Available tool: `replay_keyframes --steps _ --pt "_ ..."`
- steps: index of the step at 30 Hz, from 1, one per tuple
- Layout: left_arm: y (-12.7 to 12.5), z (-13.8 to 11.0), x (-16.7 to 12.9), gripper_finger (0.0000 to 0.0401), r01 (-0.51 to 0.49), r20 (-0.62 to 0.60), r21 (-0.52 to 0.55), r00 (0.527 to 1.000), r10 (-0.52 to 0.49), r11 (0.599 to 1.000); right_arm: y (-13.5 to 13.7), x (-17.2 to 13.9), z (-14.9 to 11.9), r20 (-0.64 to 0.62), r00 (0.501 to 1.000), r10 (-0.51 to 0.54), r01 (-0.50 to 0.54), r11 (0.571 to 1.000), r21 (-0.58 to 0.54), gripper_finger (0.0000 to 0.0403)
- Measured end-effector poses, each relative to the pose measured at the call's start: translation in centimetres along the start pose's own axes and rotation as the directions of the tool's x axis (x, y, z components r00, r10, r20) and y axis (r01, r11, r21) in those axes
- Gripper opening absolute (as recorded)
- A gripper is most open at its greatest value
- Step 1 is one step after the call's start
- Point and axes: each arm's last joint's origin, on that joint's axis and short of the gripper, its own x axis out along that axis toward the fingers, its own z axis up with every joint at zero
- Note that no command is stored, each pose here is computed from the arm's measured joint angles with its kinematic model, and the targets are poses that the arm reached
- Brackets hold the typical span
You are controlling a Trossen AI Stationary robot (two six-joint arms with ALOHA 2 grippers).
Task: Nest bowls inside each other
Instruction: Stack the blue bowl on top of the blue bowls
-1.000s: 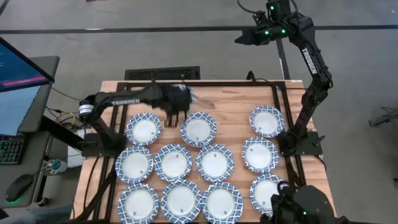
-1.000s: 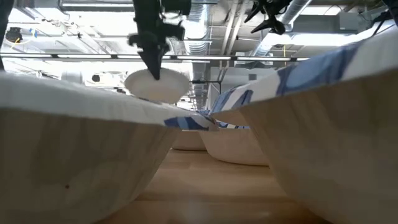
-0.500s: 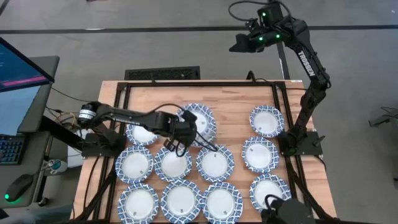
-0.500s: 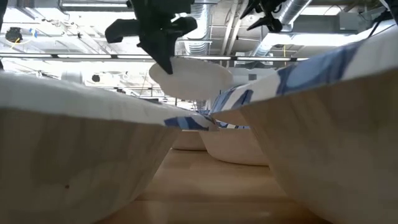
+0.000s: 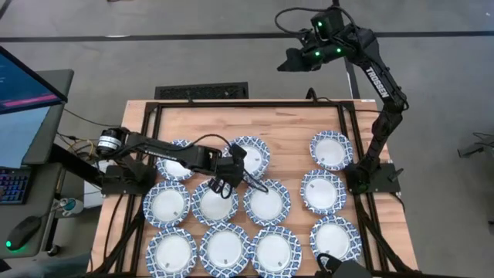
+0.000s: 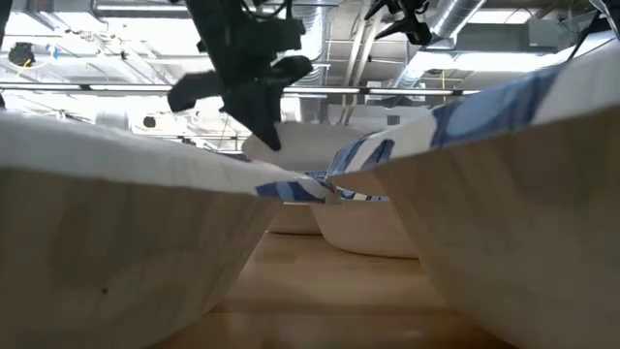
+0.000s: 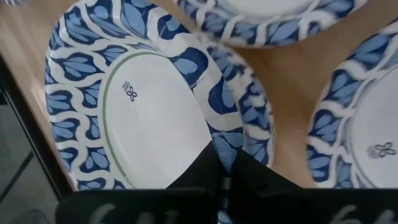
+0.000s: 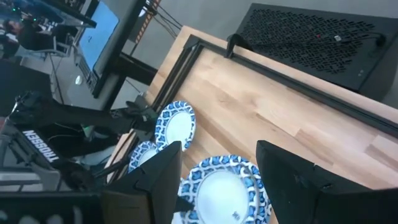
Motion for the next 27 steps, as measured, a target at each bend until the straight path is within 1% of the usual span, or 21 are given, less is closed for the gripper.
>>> replay_keyframes --steps 5,10,16,19,21,22,24,27 --pt "0.0 -1.5 1.0 0.0000 0.028 -0.037 -0.037 0.999 -0.030 0.999 0.0 0.0 0.0 0.002 1.000 -0.001 0.001 1.000 -0.001 0.0230" --pt "0.1 -1.3 1.1 0.0000 0.068 0.017 -0.046 0.998 -0.068 0.997 0.0 0.0 0.1 0.007 1.000 0.002 -0.002 1.000 -0.005 0.0230" --pt "0.1 -1.2 1.1 0.0000 0.076 0.034 -0.074 0.997 -0.074 0.994 0.0 0.0 0.1 0.011 1.000 0.003 -0.003 1.000 -0.006 0.0230" --pt "0.3 -1.3 1.2 0.0001 0.129 0.084 -0.111 0.989 -0.120 0.985 0.0 0.0 0.2 0.019 1.000 0.001 -0.001 1.000 -0.009 0.0230" --pt "0.3 -1.3 1.8 0.0003 0.160 0.094 -0.148 0.985 -0.147 0.976 0.0 0.0 0.2 0.021 1.000 0.001 -0.001 1.000 -0.010 0.0230" --pt "0.2 -1.4 2.0 0.0005 0.171 0.080 -0.170 0.984 -0.160 0.971 0.0 0.0 0.2 0.021 1.000 0.001 -0.001 1.000 -0.010 0.0230" --pt "0.1 -1.5 2.6 0.0012 0.162 0.049 -0.207 0.987 -0.155 0.965 0.0 0.0 0.2 0.021 1.000 0.000 0.000 1.000 -0.010 0.0230" --pt "0.1 -1.7 2.8 0.0026 0.111 0.001 -0.218 0.993 -0.114 0.970 0.1 0.0 0.2 0.020 1.000 0.001 0.000 1.000 -0.003 0.0230"
